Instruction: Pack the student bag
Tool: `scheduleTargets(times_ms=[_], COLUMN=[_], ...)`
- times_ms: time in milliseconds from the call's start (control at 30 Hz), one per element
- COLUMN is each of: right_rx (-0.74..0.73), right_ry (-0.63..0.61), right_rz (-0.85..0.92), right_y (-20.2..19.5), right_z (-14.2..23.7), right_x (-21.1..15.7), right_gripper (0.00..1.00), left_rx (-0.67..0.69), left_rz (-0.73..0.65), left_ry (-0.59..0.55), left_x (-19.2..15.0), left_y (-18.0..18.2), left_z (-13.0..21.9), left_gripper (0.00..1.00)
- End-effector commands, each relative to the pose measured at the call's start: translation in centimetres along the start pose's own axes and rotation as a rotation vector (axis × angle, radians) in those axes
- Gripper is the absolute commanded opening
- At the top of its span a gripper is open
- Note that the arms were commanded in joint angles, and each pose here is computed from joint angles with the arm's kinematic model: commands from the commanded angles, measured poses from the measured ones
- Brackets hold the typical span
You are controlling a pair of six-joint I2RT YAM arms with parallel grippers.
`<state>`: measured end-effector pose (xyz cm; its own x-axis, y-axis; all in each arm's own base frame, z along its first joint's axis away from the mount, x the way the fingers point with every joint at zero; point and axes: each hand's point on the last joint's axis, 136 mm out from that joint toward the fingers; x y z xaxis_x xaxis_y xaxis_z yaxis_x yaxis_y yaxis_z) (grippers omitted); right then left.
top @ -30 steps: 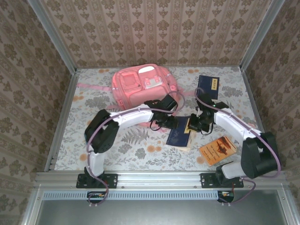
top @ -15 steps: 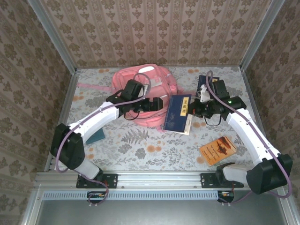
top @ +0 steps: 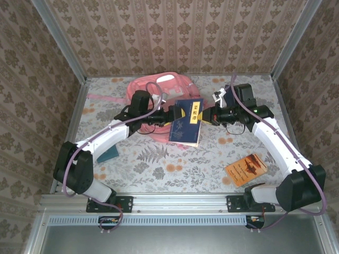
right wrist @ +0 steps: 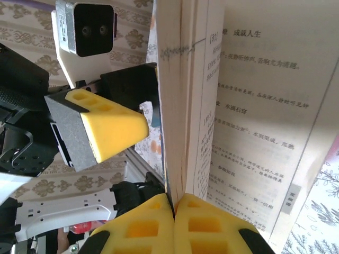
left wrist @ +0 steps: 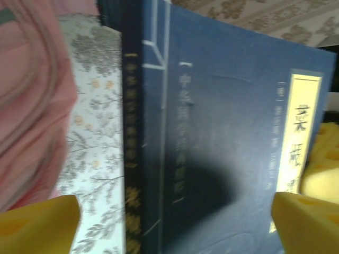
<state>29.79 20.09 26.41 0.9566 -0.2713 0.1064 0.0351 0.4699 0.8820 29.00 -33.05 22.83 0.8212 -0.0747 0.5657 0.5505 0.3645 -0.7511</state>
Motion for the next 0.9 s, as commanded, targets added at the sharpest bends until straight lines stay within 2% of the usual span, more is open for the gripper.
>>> scheduleTargets(times_ms=[0, 100, 200, 267, 300, 333, 367, 467, 633, 733, 867], right_rx=[0.087, 0.075, 0.042, 0.007, -0.006, -0.018, -0.033, -0.028, 0.12, 0.172, 0.271], right_ry=[0.028, 0.029, 0.001, -0.041, -0.066, -0.103, -0.146, -0.216, -0.281, -0.277, -0.287], right_rz=[0.039, 0.033, 0.031, 0.043, 0.048, 0.05, 0.044, -0.027, -0.175, -0.234, -0.312], right_y=[2.3, 1.8, 1.0, 0.4, 0.1, -0.1, -0.3, -0.7, -0.2, 0.6, 2.6], right_z=[0.1, -0.2, -0.2, 0.1, 0.3, 0.5, 0.8, 1.0, -0.2, -2.0, -4.2], right_x=[0.1, 0.3, 0.8, 1.3, 1.5, 1.9, 2.4, 3.2, 3.2, 2.3, 1.4], right_gripper=[0.0, 0.0, 0.02, 0.16, 0.25, 0.4, 0.48, 0.72, 0.95, 1.0, 1.0], left_rx=[-0.099, -0.123, -0.118, -0.104, -0.092, -0.073, -0.057, 0.028, 0.145, 0.172, 0.166], left_rz=[-0.034, -0.038, -0.048, -0.056, -0.062, -0.063, -0.066, -0.054, -0.01, 0.024, 0.077], left_ry=[-0.021, -0.036, -0.054, -0.077, -0.091, -0.112, -0.134, -0.223, -0.401, -0.506, -0.606], left_x=[0.8, 0.8, 1.0, 1.3, 1.5, 1.9, 2.2, 3.7, 6.7, 8.4, 10.1], left_y=[-2.3, -2.9, -3.0, -3.1, -3.0, -2.9, -2.8, -2.1, -1.4, -1.5, -2.1], left_z=[0.7, 1.0, 1.6, 2.3, 2.6, 3.0, 3.4, 4.5, 6.7, 8.1, 9.3], left_gripper=[0.79, 0.6, 0.37, 0.23, 0.18, 0.1, 0.05, 0.0, 0.0, 0.01, 0.02])
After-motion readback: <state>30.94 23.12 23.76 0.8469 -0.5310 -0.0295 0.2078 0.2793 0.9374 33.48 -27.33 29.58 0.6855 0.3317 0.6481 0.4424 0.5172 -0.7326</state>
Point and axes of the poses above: each hand's point on the last joint's axis, 136 mm out from that joint toward the fingers, its own z axis back along the fingers, its own y axis along the line the jaws close on, x = y × z, and after that the axes turned 13 degrees about -z, right-handed
